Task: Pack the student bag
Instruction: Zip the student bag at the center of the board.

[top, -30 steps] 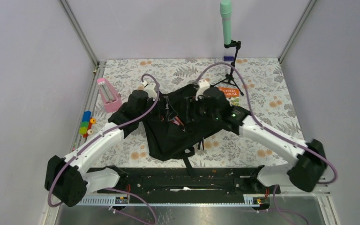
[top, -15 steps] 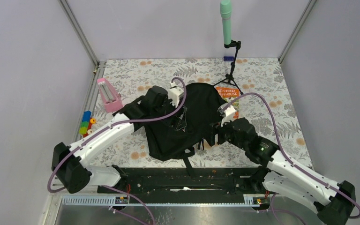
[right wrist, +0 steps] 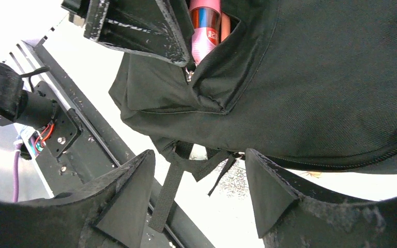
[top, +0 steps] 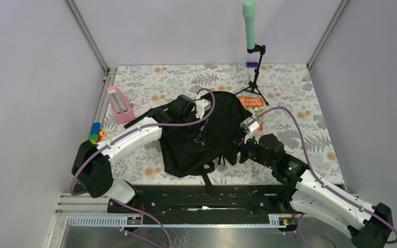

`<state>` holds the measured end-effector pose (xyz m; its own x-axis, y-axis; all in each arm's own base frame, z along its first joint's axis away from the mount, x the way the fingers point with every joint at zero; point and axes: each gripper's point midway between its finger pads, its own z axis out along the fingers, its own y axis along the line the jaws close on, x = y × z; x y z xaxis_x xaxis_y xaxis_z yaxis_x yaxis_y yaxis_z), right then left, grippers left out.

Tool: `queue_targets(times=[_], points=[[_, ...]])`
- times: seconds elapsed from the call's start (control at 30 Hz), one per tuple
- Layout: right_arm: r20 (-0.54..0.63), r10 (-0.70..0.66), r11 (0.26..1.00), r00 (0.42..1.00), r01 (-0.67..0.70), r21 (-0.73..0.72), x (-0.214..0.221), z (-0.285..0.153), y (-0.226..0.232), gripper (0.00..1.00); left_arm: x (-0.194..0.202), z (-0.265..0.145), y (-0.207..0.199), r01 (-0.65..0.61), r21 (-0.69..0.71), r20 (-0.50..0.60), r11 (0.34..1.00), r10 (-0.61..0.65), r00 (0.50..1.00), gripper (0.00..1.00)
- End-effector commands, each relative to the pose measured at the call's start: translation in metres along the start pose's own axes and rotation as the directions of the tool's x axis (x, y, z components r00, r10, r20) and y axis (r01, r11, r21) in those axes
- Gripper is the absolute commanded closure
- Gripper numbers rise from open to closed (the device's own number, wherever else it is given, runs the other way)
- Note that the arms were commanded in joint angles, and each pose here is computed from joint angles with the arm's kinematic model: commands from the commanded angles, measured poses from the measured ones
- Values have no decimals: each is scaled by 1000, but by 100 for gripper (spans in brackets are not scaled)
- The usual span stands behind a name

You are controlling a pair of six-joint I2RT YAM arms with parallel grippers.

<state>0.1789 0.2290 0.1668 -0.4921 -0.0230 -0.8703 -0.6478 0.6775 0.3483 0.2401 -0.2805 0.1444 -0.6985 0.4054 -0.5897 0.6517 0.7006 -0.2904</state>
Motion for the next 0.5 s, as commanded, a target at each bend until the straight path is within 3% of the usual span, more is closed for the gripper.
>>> queue_targets(times=[0.0,0.23,0.47], points=[[56,15,998,998,-11,-66,-13,2,13,29,-24,-3,0,22,-17,60,1000,-21,998,57],[45,12,998,999,-10,-63,-11,4,12,30,-19,2,-3,43,8,34,999,-44,998,67],[45,1,998,999,2,-59,-11,5,12,31,-28,-7,-10,43,32,78,999,-45,996,92]])
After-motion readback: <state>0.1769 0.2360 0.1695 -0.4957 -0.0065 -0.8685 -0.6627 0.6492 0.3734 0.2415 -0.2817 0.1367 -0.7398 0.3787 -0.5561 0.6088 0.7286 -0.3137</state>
